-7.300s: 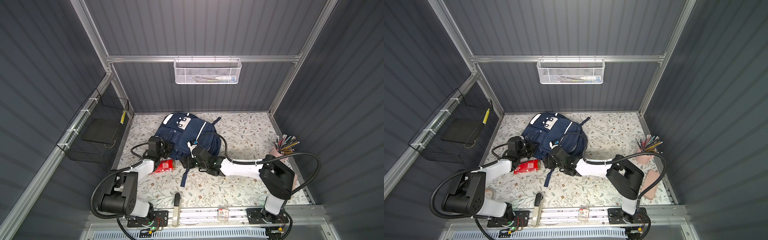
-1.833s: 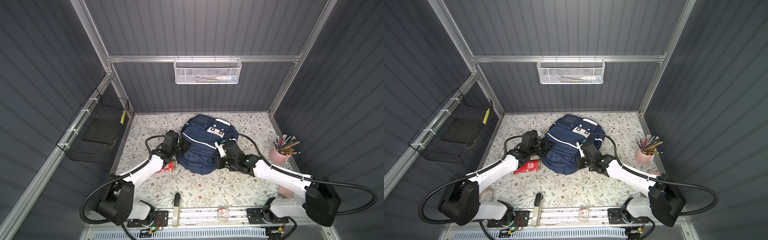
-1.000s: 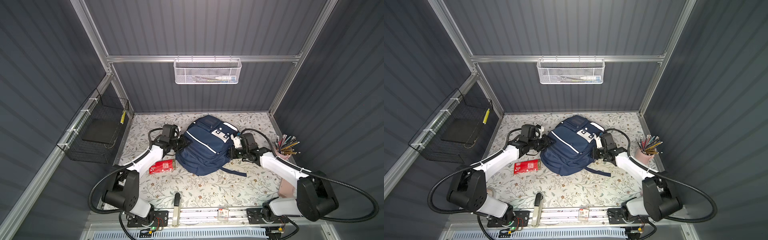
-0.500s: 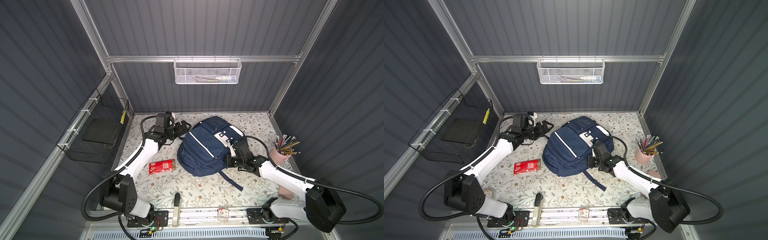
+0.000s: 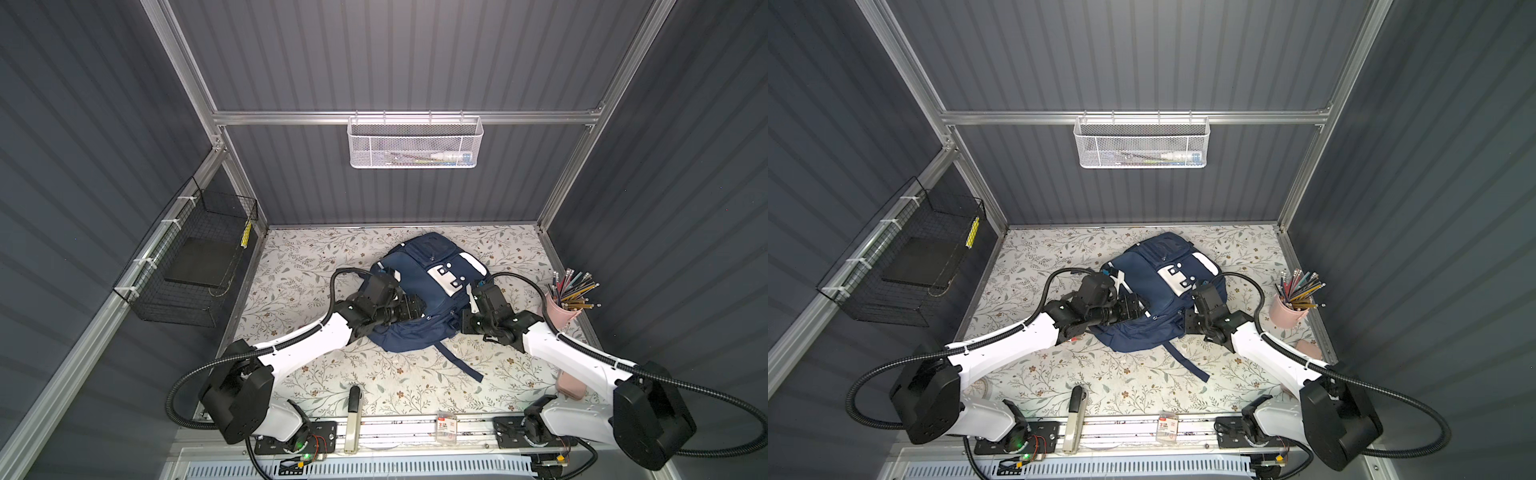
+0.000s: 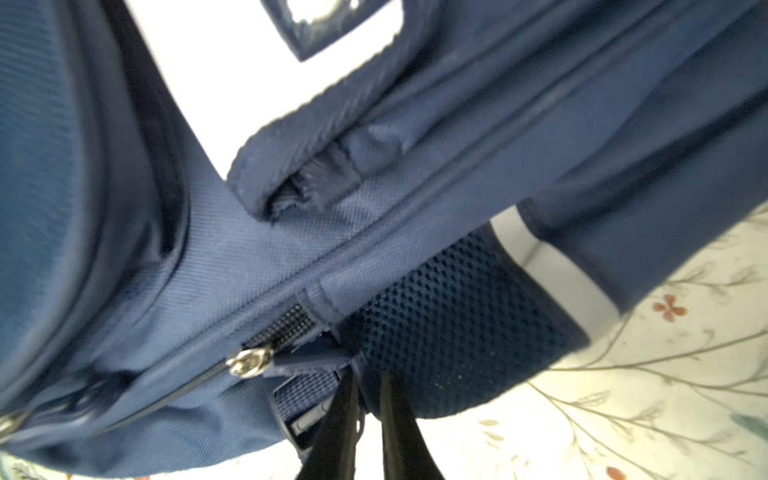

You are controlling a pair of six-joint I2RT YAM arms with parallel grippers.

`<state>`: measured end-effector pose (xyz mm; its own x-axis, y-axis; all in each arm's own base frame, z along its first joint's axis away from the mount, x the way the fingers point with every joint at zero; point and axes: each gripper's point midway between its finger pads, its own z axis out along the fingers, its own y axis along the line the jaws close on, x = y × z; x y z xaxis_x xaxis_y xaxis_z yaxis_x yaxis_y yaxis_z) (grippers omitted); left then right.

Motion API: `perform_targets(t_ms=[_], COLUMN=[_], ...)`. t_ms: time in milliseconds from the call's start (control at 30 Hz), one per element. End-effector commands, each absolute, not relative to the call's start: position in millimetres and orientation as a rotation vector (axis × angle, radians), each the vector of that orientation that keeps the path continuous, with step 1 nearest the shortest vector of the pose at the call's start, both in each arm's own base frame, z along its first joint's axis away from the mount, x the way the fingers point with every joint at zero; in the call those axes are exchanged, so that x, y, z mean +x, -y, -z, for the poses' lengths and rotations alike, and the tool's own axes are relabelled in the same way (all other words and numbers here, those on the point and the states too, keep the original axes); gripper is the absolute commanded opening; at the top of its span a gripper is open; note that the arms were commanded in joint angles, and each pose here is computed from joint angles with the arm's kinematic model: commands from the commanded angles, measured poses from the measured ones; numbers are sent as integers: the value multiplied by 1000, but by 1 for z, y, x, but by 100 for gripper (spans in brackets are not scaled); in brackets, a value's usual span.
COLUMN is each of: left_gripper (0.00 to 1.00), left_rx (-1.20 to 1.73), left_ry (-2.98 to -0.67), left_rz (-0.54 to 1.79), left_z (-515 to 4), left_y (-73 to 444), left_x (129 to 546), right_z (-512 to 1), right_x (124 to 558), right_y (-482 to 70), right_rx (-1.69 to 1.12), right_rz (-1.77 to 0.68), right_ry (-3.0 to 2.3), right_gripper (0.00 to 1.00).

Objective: Pack the student bag

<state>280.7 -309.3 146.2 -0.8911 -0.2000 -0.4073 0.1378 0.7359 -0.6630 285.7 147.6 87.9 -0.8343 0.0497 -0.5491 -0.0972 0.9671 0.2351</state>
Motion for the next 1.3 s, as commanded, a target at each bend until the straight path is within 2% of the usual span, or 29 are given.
perform_targets(t_ms=[0, 67, 133, 200, 300, 400, 567, 733, 867, 933, 1000, 1033, 1100, 1133, 1267], left_gripper=[78, 76, 71, 69, 65, 56, 54, 57, 65, 66, 65, 65, 63, 63, 60], left_rx=[-200, -159, -130, -128, -130, -159, -183, -199, -260, -303, -306, -295, -285, -292, -389], left_ry=[-2454, -2447, -2398, -2361, -2315, -2286, -2334, -2341, -2297, -2275, -2270, -2277, -2285, -2279, -2249], left_rz=[920, 905, 979, 1025, 1066, 1122, 1132, 1097, 1120, 1150, 1155, 1142, 1117, 1108, 977], left_z=[-131, -142, -161, -175, -193, -191, -158, -145, -139, -132, -128, -127, -125, -125, -116], left_y=[278, 278, 288, 296, 312, 328, 344, 350, 352, 353, 356, 358, 359, 357, 331], left_x=[302, 301, 296, 290, 276, 261, 250, 244, 242, 244, 246, 247, 249, 251, 259], right_z=[-87, -98, -122, -144, -175, -183, -163, -136, -127, -126, -123, -121, -120, -120, -129], right_x=[288, 289, 291, 296, 305, 313, 317, 318, 322, 323, 323, 323, 324, 325, 323], right_y=[-123, -126, -142, -153, -166, -188, -216, -220, -224, -240, -257, -262, -272, -273, -273], right_rx=[2, -8, -39, -47, -45, -39, -86, -18, 39, 28, -16, -23, -21, -17, -17], right_rz=[-246, -303, -434, -514, -592, -700, -663, -658, -700, -755, -747, -734, -764, -773, -776], right_ry=[-2554, -2515, -2435, -2388, -2330, -2335, -2424, -2495, -2467, -2449, -2457, -2466, -2460, -2456, -2434], right_gripper=[13, 17, 37, 52, 61, 63, 64, 64, 67, 64, 53, 43, 5, 0, 0])
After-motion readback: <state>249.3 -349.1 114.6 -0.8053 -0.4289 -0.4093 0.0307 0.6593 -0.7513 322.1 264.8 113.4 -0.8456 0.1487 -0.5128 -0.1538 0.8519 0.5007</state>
